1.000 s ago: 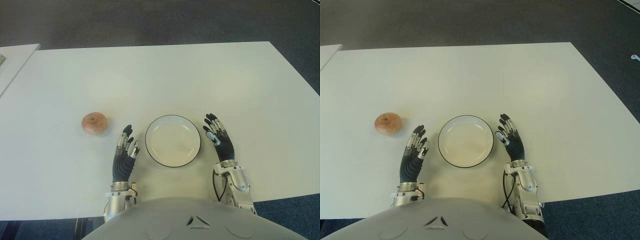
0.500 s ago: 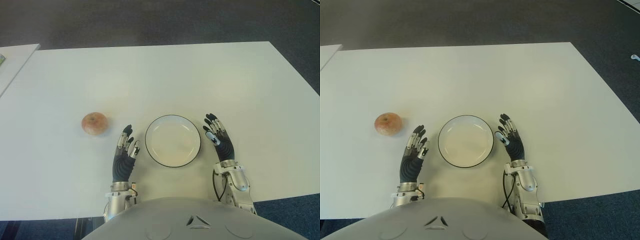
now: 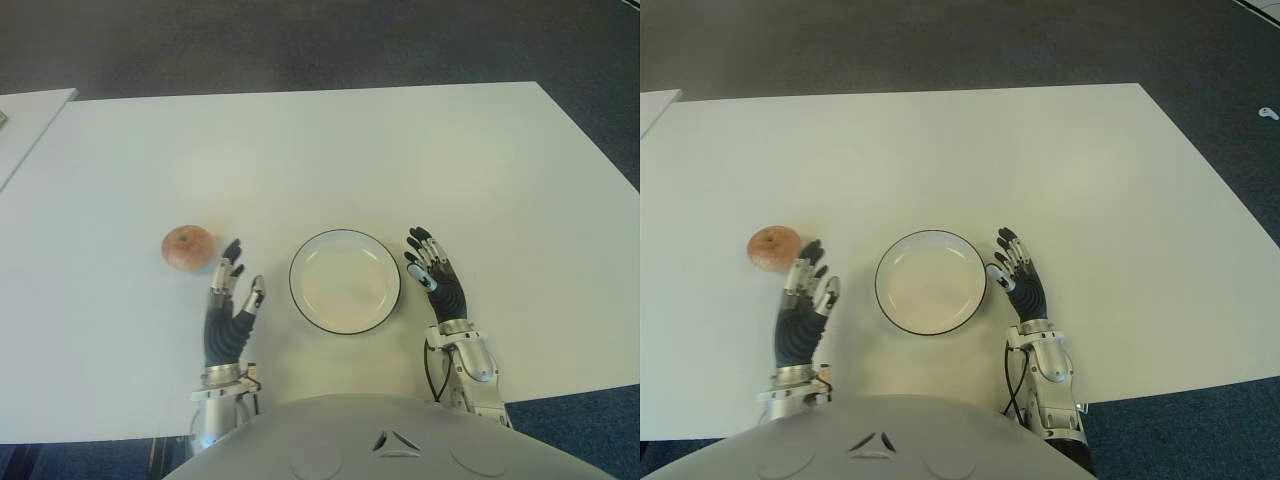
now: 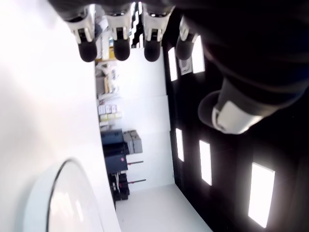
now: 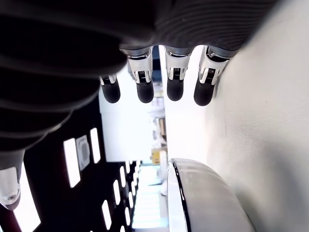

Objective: Put the apples into the plate.

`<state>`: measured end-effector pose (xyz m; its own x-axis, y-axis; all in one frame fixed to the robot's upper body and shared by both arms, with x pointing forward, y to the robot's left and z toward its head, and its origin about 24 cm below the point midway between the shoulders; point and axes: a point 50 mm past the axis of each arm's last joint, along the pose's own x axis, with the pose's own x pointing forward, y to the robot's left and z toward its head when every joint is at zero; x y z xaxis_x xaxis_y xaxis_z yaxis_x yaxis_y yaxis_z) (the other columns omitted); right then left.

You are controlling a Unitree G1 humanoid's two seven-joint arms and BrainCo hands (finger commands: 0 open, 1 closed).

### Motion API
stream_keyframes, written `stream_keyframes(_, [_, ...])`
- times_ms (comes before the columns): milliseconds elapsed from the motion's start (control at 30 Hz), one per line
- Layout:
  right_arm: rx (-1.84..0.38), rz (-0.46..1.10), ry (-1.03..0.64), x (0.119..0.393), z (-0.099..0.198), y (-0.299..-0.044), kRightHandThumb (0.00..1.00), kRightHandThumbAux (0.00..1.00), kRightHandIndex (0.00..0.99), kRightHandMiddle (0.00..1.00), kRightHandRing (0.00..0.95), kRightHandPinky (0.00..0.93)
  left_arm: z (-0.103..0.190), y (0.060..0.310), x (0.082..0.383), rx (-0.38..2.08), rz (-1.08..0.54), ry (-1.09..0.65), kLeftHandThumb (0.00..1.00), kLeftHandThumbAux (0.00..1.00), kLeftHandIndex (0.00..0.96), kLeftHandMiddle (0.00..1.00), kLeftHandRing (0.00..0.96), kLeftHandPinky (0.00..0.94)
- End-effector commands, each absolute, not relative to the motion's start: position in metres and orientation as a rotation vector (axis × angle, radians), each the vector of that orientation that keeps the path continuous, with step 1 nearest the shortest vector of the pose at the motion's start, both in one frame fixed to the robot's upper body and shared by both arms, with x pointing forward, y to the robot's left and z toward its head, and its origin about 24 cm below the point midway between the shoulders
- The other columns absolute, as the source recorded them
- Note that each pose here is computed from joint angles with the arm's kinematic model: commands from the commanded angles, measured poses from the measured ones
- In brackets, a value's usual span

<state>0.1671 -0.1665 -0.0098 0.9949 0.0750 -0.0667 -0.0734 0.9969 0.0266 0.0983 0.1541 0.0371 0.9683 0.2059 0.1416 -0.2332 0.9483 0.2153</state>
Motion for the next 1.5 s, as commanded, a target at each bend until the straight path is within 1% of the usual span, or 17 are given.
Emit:
stream_keyframes(33, [0.02,0.064,0.128,0.162,-0.02,-0.168,0.221,0.501,0.0,0.0,0.0,0.0,0.044,0.158,0.094,0.438,0.239,-0.112,0.096,0.591,0.0,0.0,0.0,0.023])
stream_keyframes(200, [0.029,0.065,0.133,0.163,-0.022,-0.166,0.216,0.498,0.0,0.0,0.0,0.0,0.069,0.166,0.094,0.767,0.251,-0.208,0.153,0.544,0.0,0.0,0.0,0.04])
stream_keyframes(300, [0.032,0.066,0.135,0.163,-0.022,-0.165,0.215,0.498,0.0,0.0,0.0,0.0,0.077,0.168,0.096,0.873,0.271,-0.245,0.181,0.504,0.0,0.001,0.005,0.04])
stream_keyframes(433, [0.039,0.068,0.139,0.163,-0.024,-0.163,0.219,0.501,0.0,0.0,0.0,0.0,0.094,0.175,0.104,1.126,0.316,-0.353,0.239,0.444,0.016,0.011,0.012,0.049])
stream_keyframes(533, [0.047,0.071,0.14,0.163,-0.024,-0.162,0.223,0.502,0.0,0.0,0.0,0.0,0.103,0.187,0.107,1.322,0.317,-0.366,0.269,0.403,0.035,0.014,0.008,0.034])
stream_keyframes(733, [0.046,0.067,0.152,0.163,-0.025,-0.163,0.249,0.49,0.0,0.0,0.0,0.0,0.113,0.203,0.111,1.523,0.294,-0.324,0.277,0.356,0.053,0.009,0.001,0.01])
stream_keyframes(833, [0.047,0.065,0.152,0.163,-0.025,-0.163,0.26,0.483,0.0,0.0,0.0,0.0,0.116,0.207,0.112,1.578,0.277,-0.305,0.277,0.344,0.056,0.004,0.0,0.003])
stream_keyframes(1000, [0.049,0.064,0.154,0.164,-0.026,-0.163,0.263,0.48,0.0,0.0,0.0,0.0,0.11,0.223,0.119,1.62,0.237,-0.223,0.291,0.318,0.055,0.0,0.0,0.0])
stream_keyframes(1167, [0.048,0.067,0.156,0.164,-0.027,-0.164,0.254,0.488,0.0,0.0,0.0,0.0,0.101,0.242,0.129,1.643,0.21,-0.139,0.282,0.276,0.047,0.0,0.0,0.0])
stream_keyframes(1300, [0.053,0.067,0.154,0.164,-0.029,-0.164,0.249,0.491,0.0,0.0,0.0,0.0,0.091,0.264,0.135,1.672,0.184,-0.071,0.27,0.246,0.032,0.0,0.0,0.0])
stream_keyframes(1500, [0.047,0.068,0.148,0.164,-0.03,-0.164,0.234,0.497,0.0,0.0,0.0,0.0,0.085,0.276,0.143,1.701,0.158,-0.051,0.264,0.22,0.004,0.0,0.0,0.0])
